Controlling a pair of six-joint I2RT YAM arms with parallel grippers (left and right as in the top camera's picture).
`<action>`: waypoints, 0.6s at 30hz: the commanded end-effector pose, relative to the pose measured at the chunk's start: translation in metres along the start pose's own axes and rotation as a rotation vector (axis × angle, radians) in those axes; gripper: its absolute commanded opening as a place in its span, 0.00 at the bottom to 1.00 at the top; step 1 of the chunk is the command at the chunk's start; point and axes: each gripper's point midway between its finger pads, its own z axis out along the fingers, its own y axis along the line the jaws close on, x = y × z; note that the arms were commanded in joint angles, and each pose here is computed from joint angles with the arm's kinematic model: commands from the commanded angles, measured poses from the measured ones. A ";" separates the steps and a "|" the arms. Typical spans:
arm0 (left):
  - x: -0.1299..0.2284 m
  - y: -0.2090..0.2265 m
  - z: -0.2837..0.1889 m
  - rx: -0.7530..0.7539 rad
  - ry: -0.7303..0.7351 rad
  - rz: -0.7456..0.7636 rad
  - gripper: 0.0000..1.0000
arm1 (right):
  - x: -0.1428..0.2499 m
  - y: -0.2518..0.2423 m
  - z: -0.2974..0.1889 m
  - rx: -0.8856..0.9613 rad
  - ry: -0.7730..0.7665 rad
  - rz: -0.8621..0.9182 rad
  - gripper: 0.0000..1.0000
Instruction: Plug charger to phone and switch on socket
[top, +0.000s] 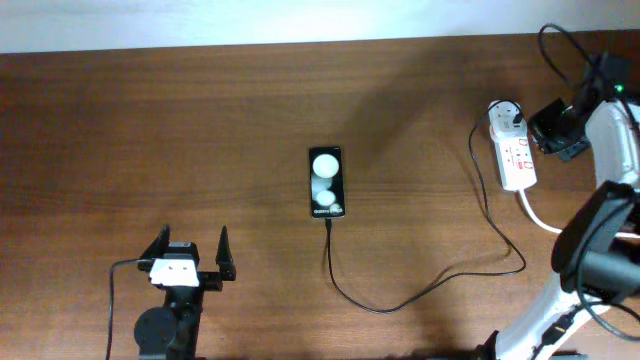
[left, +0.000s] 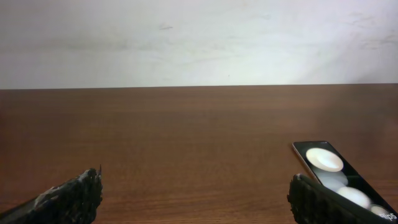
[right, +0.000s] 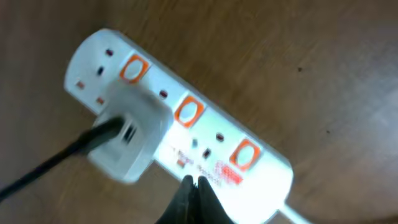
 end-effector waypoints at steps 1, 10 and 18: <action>0.002 -0.001 0.000 0.006 0.001 0.016 0.99 | -0.003 -0.002 0.025 0.004 0.015 -0.018 0.04; 0.002 -0.001 0.000 0.007 0.001 0.016 0.99 | -0.011 0.003 0.060 -0.021 -0.002 -0.022 0.04; 0.002 -0.001 0.000 0.006 0.001 0.016 0.99 | 0.039 0.027 0.095 -0.047 0.149 -0.080 0.04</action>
